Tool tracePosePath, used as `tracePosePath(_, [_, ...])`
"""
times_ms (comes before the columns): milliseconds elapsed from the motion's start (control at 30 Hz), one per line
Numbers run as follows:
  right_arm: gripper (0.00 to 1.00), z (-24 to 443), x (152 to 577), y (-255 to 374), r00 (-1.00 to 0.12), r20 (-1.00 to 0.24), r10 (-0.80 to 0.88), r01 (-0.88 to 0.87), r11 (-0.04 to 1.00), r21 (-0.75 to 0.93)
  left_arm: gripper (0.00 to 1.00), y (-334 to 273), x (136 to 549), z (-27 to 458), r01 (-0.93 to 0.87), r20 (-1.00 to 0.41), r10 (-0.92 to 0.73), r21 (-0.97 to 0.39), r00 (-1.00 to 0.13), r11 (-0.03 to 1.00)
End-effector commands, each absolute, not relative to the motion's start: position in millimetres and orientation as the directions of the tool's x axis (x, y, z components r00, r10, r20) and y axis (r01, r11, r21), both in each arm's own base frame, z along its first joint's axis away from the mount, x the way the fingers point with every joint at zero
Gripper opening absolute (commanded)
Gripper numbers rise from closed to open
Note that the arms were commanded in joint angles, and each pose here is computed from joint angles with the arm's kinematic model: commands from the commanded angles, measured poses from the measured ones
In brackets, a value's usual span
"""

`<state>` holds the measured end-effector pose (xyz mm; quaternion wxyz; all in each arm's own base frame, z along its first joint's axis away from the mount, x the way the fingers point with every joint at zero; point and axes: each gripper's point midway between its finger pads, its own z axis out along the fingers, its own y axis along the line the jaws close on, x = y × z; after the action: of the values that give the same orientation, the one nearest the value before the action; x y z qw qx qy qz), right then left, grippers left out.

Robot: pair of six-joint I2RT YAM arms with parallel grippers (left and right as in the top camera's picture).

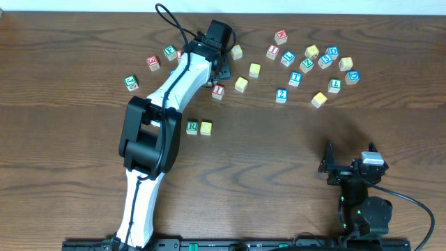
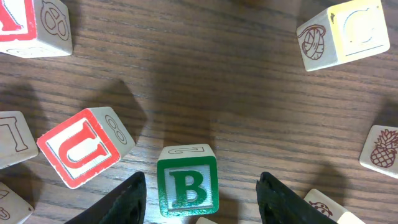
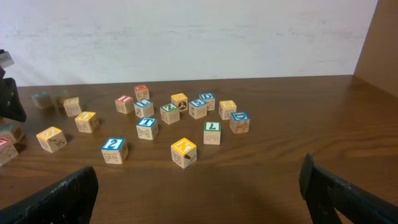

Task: Spell out ROBOT
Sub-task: 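Lower the left gripper and close it on the green B block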

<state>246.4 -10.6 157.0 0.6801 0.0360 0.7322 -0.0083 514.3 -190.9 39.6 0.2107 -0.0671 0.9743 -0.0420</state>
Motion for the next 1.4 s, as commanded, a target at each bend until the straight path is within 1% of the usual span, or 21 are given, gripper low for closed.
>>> tracePosePath(0, [0.99,156.1,246.3,-10.1,-0.074,-0.996,0.048,0.063,0.997,0.043,0.56,-192.7,519.7,46.5,-0.095,-0.423,-0.134,-0.110,-0.896,0.989])
tracePosePath(300, [0.99,156.0,246.3,-10.1,-0.075,-0.996,0.048,0.063,0.997,0.043,0.56,-192.6,519.7,45.9,-0.086,-0.424,-0.123,-0.105,-0.897,0.991])
tracePosePath(633, [0.99,156.0,246.3,-10.1,-0.075,-0.996,0.048,0.063,0.997,0.043,0.56,-191.5,517.1,32.4,-0.086,-0.401,-0.116,-0.090,-0.909,0.992])
tracePosePath(1033, [0.99,156.0,246.3,-10.1,-0.075,-0.996,0.048,0.063,0.997,0.043,0.56,-185.6,510.9,27.5,-0.119,-0.374,-0.138,-0.074,-0.917,0.990])
tracePosePath(1067, [0.99,156.0,246.3,-10.1,-0.075,-0.996,0.048,0.063,0.997,0.043,0.55,-185.1,510.6,26.0,-0.120,-0.371,-0.138,-0.073,-0.918,0.990])
tracePosePath(1100, [0.99,156.0,246.3,-10.1,-0.075,-0.996,0.048,0.063,0.997,0.043,0.51,-184.6,510.6,24.8,-0.121,-0.369,-0.139,-0.072,-0.919,0.990])
tracePosePath(1200, [0.99,156.0,246.3,-10.1,-0.075,-0.996,0.048,0.063,0.997,0.043,0.50,-184.6,509.1,16.3,-0.121,-0.349,-0.141,-0.080,-0.927,0.989])
tracePosePath(1300, [0.99,156.0,246.3,-10.1,-0.075,-0.996,0.048,0.063,0.997,0.043,0.50,-183.1,507.8,7.4,-0.124,-0.328,-0.145,-0.084,-0.933,0.989])
tracePosePath(1367, [0.99,156.0,246.3,-10.1,-0.075,-0.996,0.048,0.063,0.997,0.043,0.53,-182.4,507.9,6.2,-0.125,-0.327,-0.145,-0.083,-0.934,0.989])
